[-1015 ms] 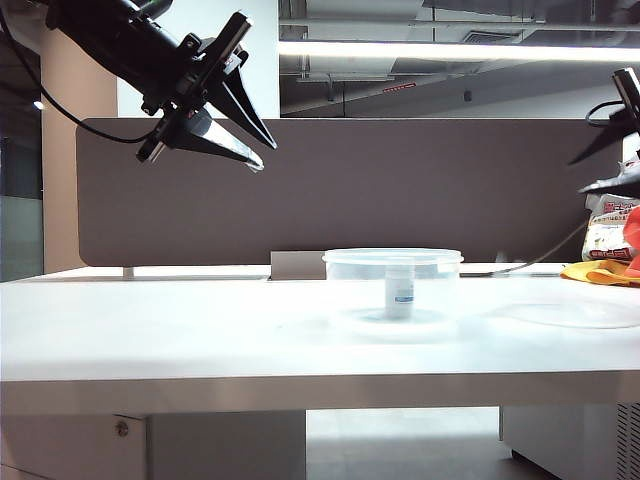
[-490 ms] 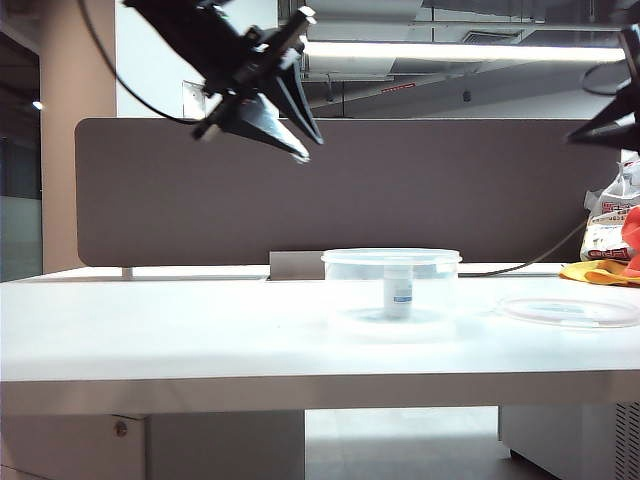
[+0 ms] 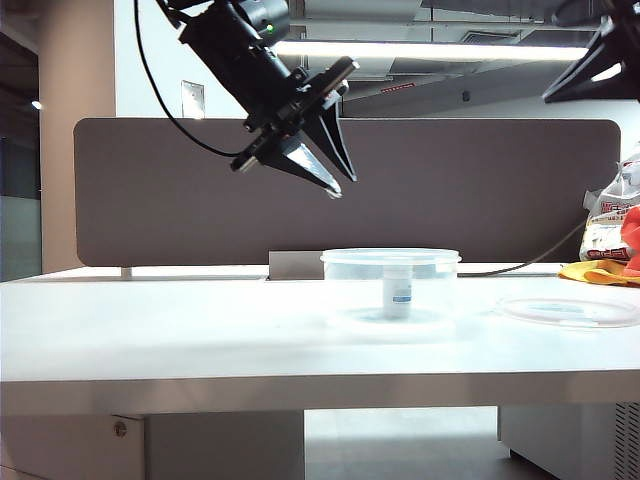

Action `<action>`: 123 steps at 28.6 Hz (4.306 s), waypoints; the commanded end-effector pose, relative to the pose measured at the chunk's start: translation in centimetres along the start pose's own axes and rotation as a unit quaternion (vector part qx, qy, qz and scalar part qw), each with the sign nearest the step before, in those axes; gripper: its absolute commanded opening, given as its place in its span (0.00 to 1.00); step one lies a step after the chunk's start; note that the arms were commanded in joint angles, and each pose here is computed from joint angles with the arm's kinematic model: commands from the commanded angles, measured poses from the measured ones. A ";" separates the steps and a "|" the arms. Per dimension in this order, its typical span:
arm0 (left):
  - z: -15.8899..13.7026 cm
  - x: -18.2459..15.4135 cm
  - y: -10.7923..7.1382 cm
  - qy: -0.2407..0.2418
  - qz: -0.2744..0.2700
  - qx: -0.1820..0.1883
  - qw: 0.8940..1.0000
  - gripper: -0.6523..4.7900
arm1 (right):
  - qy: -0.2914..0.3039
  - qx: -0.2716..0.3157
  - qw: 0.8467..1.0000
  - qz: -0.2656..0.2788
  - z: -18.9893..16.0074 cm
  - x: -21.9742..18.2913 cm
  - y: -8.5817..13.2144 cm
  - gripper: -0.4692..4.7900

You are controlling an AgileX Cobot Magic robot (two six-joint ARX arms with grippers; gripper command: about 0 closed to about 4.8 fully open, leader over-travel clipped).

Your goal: Remove the lid of the round box, pick up the small white medicine bottle inside, and place it on the table.

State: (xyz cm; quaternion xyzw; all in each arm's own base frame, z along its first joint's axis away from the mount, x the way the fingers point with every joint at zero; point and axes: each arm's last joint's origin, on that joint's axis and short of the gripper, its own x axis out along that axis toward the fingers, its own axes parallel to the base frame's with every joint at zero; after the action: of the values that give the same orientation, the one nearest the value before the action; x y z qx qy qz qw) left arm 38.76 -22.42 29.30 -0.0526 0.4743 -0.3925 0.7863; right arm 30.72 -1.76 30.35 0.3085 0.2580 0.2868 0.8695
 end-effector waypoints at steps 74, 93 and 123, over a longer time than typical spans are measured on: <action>0.6 12.6 -1.2 0.003 0.120 0.061 0.991 0.55 | 0.112 -0.204 0.967 -0.103 -5.4 -1.8 9.7 0.08; 1.0 12.6 -1.3 -0.014 0.121 0.077 0.989 0.61 | 0.112 -0.203 0.967 -0.103 -5.5 -1.8 9.7 0.08; 0.4 12.4 -0.8 0.008 0.181 0.058 0.982 0.65 | 0.121 -0.198 0.967 -0.105 -5.6 -1.9 9.6 0.08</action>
State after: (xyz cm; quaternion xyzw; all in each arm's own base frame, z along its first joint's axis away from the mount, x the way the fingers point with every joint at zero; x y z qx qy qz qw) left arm 41.76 -31.36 20.91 0.0892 0.4564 -0.2757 0.8413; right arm 22.65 5.38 33.38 0.0656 0.3376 0.2701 0.8993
